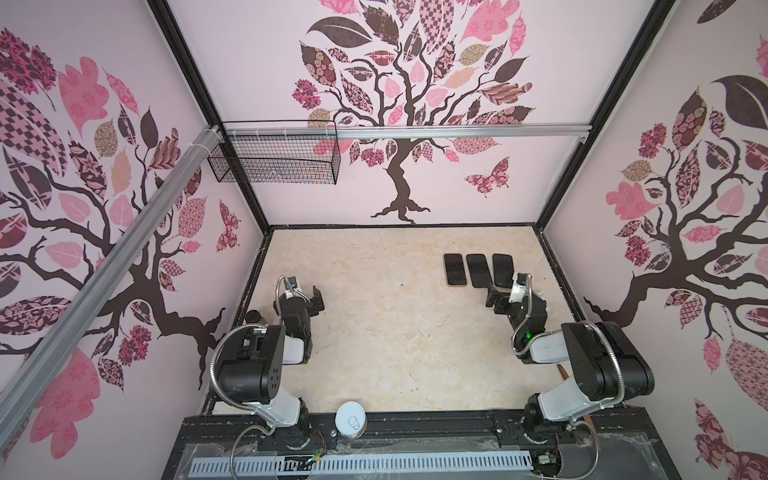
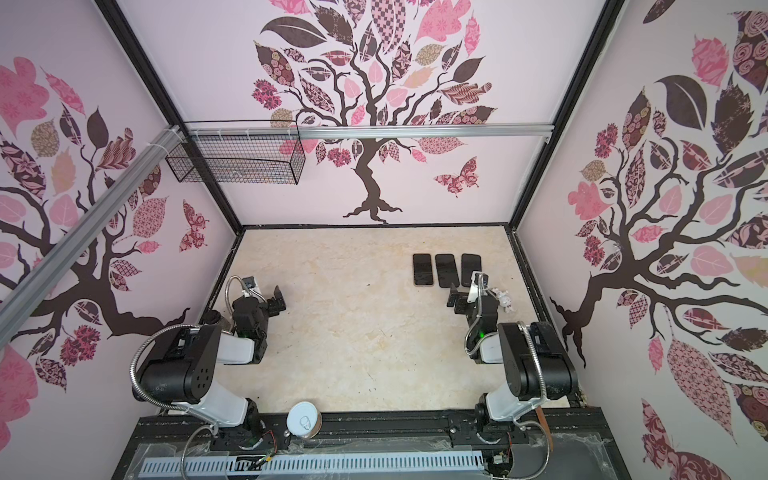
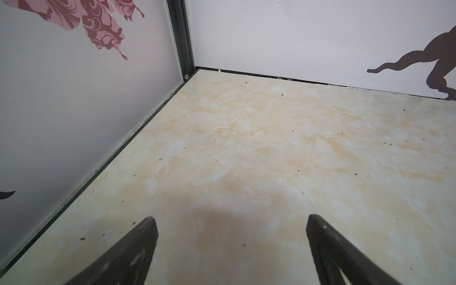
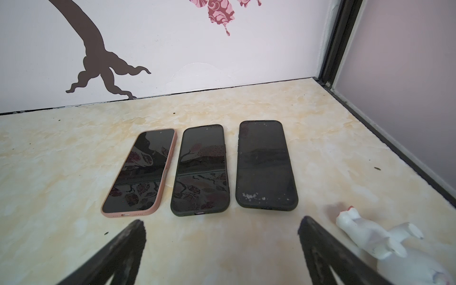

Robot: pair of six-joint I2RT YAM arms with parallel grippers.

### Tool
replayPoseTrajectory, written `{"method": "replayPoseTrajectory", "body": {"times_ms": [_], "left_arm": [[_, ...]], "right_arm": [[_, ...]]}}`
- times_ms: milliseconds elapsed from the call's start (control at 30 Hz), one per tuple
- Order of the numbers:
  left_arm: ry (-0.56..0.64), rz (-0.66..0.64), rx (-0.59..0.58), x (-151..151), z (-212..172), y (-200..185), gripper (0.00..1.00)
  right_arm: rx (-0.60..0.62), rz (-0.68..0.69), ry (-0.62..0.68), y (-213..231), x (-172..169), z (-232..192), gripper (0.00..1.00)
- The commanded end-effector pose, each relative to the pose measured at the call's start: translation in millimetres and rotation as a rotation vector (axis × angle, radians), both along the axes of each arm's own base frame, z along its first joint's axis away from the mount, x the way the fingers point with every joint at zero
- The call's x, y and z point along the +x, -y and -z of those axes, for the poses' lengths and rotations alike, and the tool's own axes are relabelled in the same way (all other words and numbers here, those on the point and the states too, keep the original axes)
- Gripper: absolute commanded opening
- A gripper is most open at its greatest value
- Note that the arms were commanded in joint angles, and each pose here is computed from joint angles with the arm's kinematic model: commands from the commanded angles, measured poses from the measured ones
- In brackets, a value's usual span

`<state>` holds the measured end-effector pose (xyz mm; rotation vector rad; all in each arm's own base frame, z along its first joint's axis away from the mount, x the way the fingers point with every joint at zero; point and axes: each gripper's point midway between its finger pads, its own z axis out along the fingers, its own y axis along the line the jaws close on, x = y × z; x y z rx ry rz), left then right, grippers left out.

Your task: Put the phone into the phone case

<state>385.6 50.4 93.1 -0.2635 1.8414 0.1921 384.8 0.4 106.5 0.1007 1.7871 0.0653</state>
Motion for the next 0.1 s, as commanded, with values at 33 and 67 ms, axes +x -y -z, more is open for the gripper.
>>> {"method": "replayPoseTrajectory", "body": {"times_ms": [33,67], "left_arm": [[0.052,0.007,0.006,8.1,-15.2,1.5,0.97],[0.052,0.007,0.006,8.0,-15.5,1.7,0.97]], "right_arm": [[-0.01,-0.016,0.02,-2.8,2.3,-4.6,1.0],[-0.01,-0.015,0.02,-2.5,2.5,-4.7,1.0]]}}
